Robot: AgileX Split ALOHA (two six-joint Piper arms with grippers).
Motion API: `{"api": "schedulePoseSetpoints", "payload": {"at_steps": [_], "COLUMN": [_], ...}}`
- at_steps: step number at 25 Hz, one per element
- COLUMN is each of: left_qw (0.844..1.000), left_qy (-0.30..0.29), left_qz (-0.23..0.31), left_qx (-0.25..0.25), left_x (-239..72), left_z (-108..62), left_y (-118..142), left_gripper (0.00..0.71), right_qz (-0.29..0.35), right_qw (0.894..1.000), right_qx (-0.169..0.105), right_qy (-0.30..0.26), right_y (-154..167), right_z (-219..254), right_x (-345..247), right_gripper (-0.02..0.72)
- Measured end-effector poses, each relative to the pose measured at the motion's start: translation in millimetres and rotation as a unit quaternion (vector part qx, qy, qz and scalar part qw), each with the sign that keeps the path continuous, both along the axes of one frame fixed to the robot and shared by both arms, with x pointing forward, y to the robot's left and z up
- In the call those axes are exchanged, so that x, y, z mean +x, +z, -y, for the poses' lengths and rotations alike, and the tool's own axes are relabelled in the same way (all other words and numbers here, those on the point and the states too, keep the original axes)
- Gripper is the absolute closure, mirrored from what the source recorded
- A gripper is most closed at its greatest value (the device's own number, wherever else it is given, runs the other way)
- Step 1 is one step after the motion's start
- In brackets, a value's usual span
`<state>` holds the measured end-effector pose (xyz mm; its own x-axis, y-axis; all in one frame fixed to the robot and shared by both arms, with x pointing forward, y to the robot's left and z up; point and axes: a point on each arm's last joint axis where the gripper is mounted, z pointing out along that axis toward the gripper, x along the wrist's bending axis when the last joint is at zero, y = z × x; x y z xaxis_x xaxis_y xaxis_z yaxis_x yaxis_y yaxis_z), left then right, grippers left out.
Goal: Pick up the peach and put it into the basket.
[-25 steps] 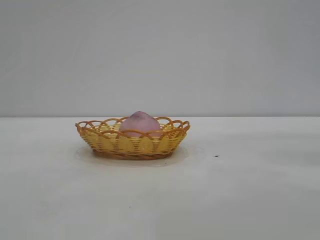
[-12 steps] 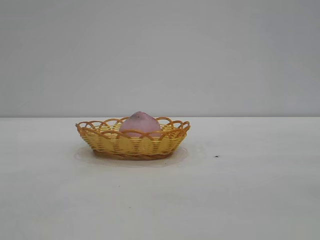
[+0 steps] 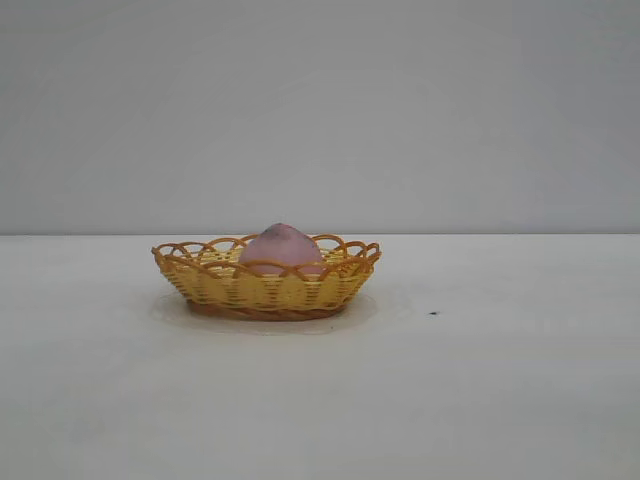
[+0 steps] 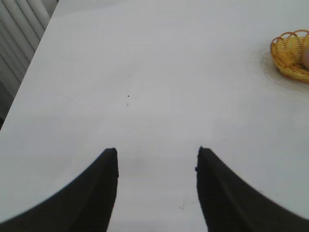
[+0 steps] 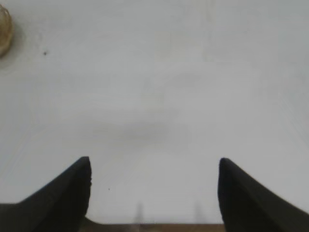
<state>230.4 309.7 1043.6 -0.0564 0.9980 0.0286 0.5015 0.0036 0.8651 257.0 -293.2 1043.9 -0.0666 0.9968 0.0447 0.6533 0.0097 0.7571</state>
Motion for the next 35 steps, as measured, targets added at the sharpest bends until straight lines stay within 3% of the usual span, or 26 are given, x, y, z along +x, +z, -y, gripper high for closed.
{"api": "schedulePoseSetpoints", "payload": {"at_steps": [6, 35], "left_qw": [1.0, 1.0], "left_qy": [0.0, 0.0], "left_qz": [0.0, 0.0], "left_qx": [0.0, 0.0], "left_x": [0.0, 0.0], "left_z": [0.0, 0.0], "left_y": [0.0, 0.0], "left_gripper": [0.387, 0.387], "right_qz": [0.082, 0.083], "right_qw": [0.997, 0.997], "right_qx": [0.003, 0.004], "right_qy": [0.0, 0.001], "right_y": [-0.1, -0.5], "right_z": [1.0, 0.7], "right_x": [-26.6, -28.1], "right_gripper": [0.211, 0.211]}}
